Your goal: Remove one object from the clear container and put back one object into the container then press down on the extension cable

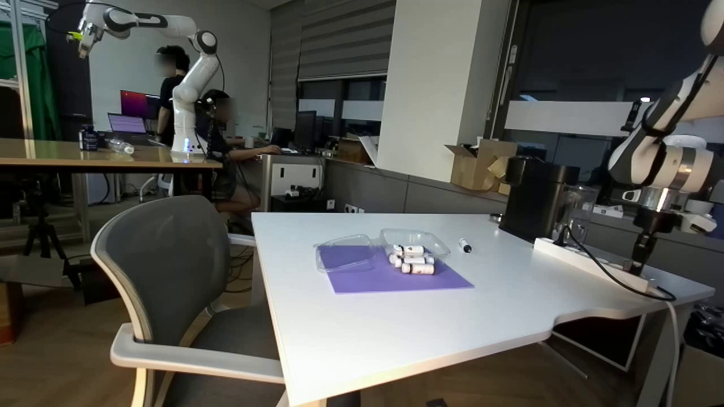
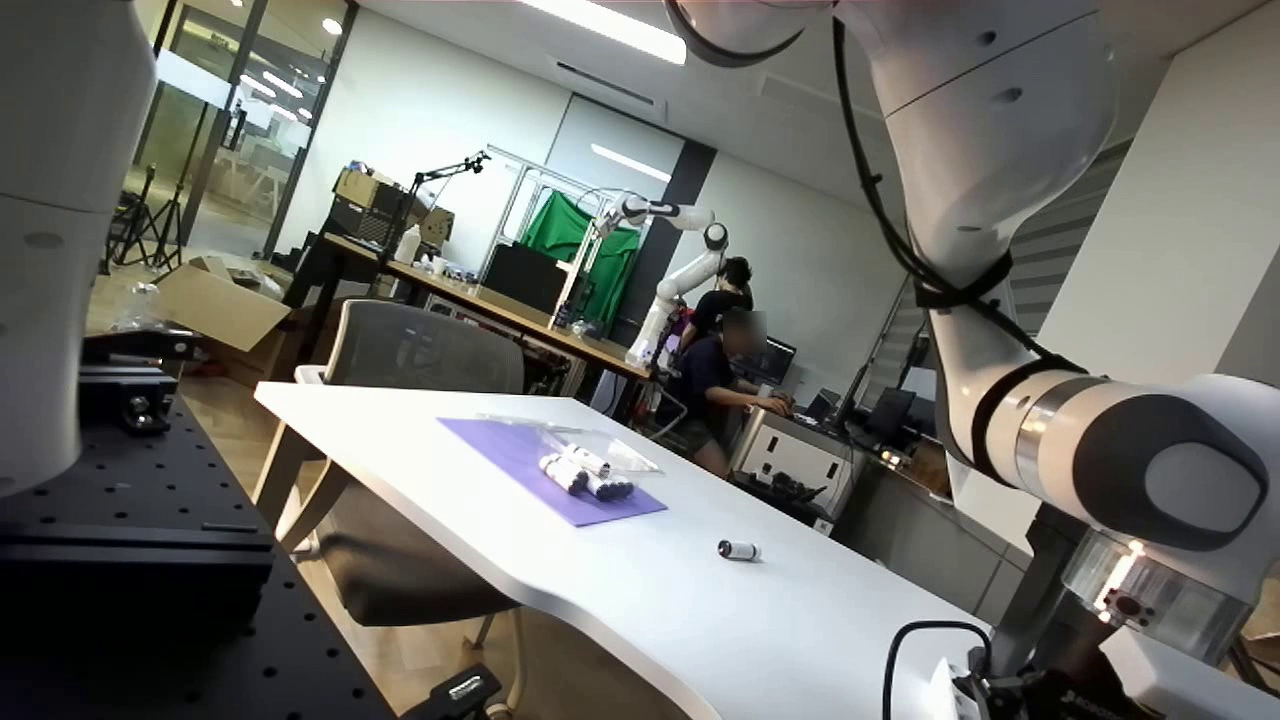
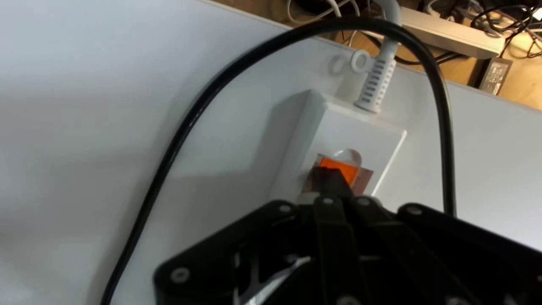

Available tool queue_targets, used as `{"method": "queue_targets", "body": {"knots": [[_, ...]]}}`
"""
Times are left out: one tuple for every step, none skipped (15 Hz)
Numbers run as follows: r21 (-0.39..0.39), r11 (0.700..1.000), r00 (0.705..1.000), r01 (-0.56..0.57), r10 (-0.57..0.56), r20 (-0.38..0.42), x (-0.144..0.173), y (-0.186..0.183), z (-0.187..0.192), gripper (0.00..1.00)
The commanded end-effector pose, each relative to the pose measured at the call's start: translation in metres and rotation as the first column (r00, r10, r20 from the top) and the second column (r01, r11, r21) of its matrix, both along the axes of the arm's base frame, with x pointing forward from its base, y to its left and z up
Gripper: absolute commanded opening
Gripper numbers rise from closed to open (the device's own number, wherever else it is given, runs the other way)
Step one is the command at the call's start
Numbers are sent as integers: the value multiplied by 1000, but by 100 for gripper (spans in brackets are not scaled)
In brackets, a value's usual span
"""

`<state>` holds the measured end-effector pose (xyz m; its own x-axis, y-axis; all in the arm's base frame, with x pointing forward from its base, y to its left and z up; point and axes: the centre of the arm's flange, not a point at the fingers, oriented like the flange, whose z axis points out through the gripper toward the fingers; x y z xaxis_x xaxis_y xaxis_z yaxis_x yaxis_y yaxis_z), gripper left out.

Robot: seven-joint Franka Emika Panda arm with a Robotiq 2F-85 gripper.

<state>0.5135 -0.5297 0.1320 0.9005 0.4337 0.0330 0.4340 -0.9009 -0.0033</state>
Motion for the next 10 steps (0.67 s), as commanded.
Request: {"method": "queue_targets", "body": {"knots": [[-1, 1000, 998, -20, 20, -59, -8, 20, -12, 0], [-4, 999, 997, -38, 38, -63, -8, 23, -12, 0], [-16, 998, 997, -55, 54, -62, -10, 26, -14, 0], [-31, 997, 996, -74, 72, -60, -10, 30, -15, 0], [-56, 993, 993, -102, 99, -60, -12, 34, -18, 0], [-84, 989, 991, -125, 121, -52, -14, 38, -20, 0], [-125, 981, 989, -149, 145, -38, -17, 42, -23, 0], [-158, 973, 986, -167, 166, -21, -20, 45, -25, 0], [-184, 966, 983, -179, 181, -4, -23, 47, -26, 0], [-205, 960, 981, -190, 196, 9, -26, 50, -27, 0]]}}
